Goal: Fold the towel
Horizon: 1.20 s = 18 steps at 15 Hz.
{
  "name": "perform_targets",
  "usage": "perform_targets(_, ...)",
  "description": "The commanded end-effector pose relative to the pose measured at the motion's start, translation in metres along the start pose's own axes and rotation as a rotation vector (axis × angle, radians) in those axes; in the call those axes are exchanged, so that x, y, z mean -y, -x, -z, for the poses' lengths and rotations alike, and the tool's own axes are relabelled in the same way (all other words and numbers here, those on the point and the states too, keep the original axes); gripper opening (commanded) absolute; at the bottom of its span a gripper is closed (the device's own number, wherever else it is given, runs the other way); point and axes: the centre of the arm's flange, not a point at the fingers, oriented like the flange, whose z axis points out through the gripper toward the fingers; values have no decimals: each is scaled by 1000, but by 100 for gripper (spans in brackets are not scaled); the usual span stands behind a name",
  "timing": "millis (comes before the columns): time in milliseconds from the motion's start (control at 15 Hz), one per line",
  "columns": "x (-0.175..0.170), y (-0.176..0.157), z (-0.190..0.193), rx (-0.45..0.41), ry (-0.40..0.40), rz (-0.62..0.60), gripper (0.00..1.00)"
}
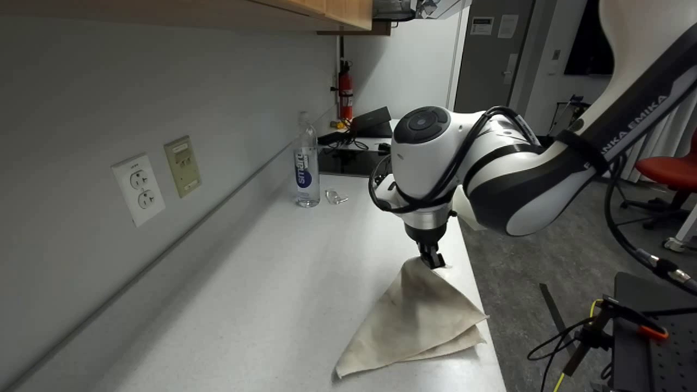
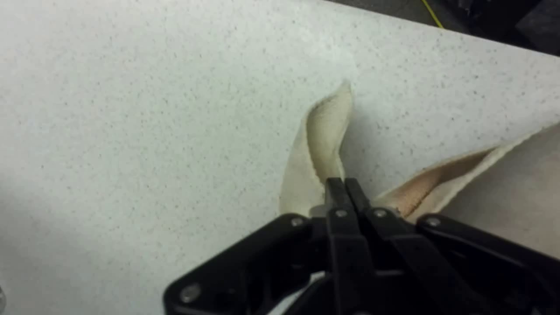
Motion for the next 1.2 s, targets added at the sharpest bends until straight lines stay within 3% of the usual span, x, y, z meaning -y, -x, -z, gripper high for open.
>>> perform_targets(0,-8,-3,15,-97,-85,16,1)
perform_targets(467,9,-28,48,-411,-233,45,1)
perform_targets(800,56,-42,60,-473,-378,209,1)
perform_targets(1000,74,-43,55,-490,-392,277,1)
perform_targets(1067,76,-42,53,-484,-401,296,4)
perform_targets(1133,78,-41,50,-472,-401,310,29)
